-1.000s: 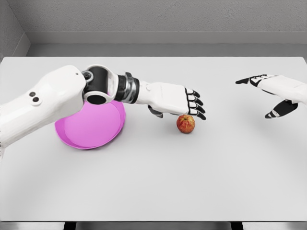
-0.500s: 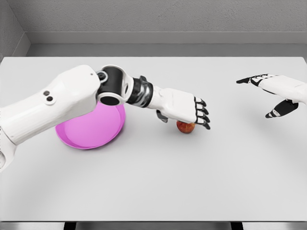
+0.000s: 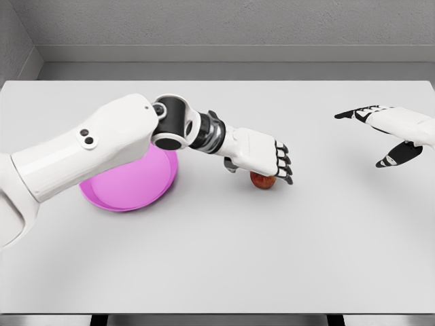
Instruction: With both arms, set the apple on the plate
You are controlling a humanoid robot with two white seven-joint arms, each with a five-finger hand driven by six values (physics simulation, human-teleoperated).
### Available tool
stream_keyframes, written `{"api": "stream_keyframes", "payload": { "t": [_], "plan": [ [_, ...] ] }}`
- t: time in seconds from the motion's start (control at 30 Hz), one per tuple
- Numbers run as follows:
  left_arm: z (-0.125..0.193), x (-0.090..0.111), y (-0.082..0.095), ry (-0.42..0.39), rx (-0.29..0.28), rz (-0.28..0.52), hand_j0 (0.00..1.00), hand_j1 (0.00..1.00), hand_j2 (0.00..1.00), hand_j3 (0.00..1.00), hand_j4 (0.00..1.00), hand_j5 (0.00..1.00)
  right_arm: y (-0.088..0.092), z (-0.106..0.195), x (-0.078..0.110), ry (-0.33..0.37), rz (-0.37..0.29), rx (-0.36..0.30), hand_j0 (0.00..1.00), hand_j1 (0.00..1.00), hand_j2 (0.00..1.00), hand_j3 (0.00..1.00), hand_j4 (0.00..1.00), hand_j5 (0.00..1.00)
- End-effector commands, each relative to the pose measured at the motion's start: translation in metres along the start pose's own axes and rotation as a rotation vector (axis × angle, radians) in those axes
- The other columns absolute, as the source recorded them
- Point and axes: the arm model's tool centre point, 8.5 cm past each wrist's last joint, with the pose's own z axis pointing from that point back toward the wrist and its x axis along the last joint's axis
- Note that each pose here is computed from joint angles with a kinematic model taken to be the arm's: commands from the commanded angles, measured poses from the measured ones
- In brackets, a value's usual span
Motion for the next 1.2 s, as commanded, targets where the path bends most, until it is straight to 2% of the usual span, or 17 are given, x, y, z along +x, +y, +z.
{"api": "stream_keyframes", "payload": {
  "t": [0.0, 0.33, 0.47, 0.63, 0.8, 0.83, 0.9, 1.1, 1.17],
  "plan": [
    [-0.001, -0.002, -0.002, 0.004, -0.005, 0.01, 1.0, 1.0, 1.0, 1.0, 1.0, 1.0, 0.0, 0.0, 0.0, 0.0, -0.001, -0.001, 1.0, 1.0, 1.0, 1.0, 1.0, 1.0],
    [-0.004, -0.004, -0.006, 0.006, -0.016, 0.022, 1.0, 1.0, 1.0, 1.0, 1.0, 1.0, 0.0, 0.0, 0.0, 0.0, -0.001, -0.001, 1.0, 1.0, 1.0, 1.0, 1.0, 1.0],
    [-0.005, -0.004, -0.006, 0.006, -0.016, 0.025, 0.92, 0.92, 0.92, 0.92, 0.92, 0.92, 0.0, 0.0, 0.0, 0.0, -0.001, 0.0, 1.0, 1.0, 1.0, 1.0, 1.0, 1.0],
    [-0.006, -0.003, -0.011, 0.005, -0.028, 0.03, 0.74, 0.74, 0.74, 0.74, 0.74, 0.74, 0.0, 0.0, 0.0, 0.0, -0.001, -0.001, 1.0, 1.0, 1.0, 1.0, 1.0, 1.0],
    [-0.009, -0.003, -0.013, 0.003, -0.038, 0.032, 0.71, 0.71, 0.71, 0.71, 0.71, 0.71, 0.0, 0.0, 0.0, 0.0, -0.001, -0.001, 1.0, 1.0, 1.0, 1.0, 1.0, 1.0],
    [-0.009, -0.003, -0.013, 0.003, -0.038, 0.032, 0.62, 0.62, 0.62, 0.62, 0.62, 0.62, 0.0, 0.0, 0.0, 0.0, -0.001, -0.001, 1.0, 1.0, 1.0, 1.0, 1.0, 1.0],
    [-0.009, -0.003, -0.013, 0.004, -0.039, 0.033, 0.55, 0.55, 0.55, 0.55, 0.55, 0.55, 0.0, 0.0, 0.0, 0.0, -0.001, -0.001, 1.0, 1.0, 1.0, 1.0, 1.0, 1.0],
    [-0.011, -0.001, -0.015, -0.003, -0.045, 0.03, 0.43, 0.43, 0.43, 0.43, 0.43, 0.43, 0.0, 0.0, 0.0, 0.0, -0.001, 0.0, 1.0, 1.0, 1.0, 1.0, 1.0, 1.0],
    [-0.012, 0.0, -0.017, -0.005, -0.048, 0.032, 0.43, 0.43, 0.43, 0.43, 0.43, 0.43, 0.0, 0.0, 0.0, 0.0, -0.001, -0.001, 1.0, 1.0, 1.0, 1.0, 1.0, 1.0]
  ]
}}
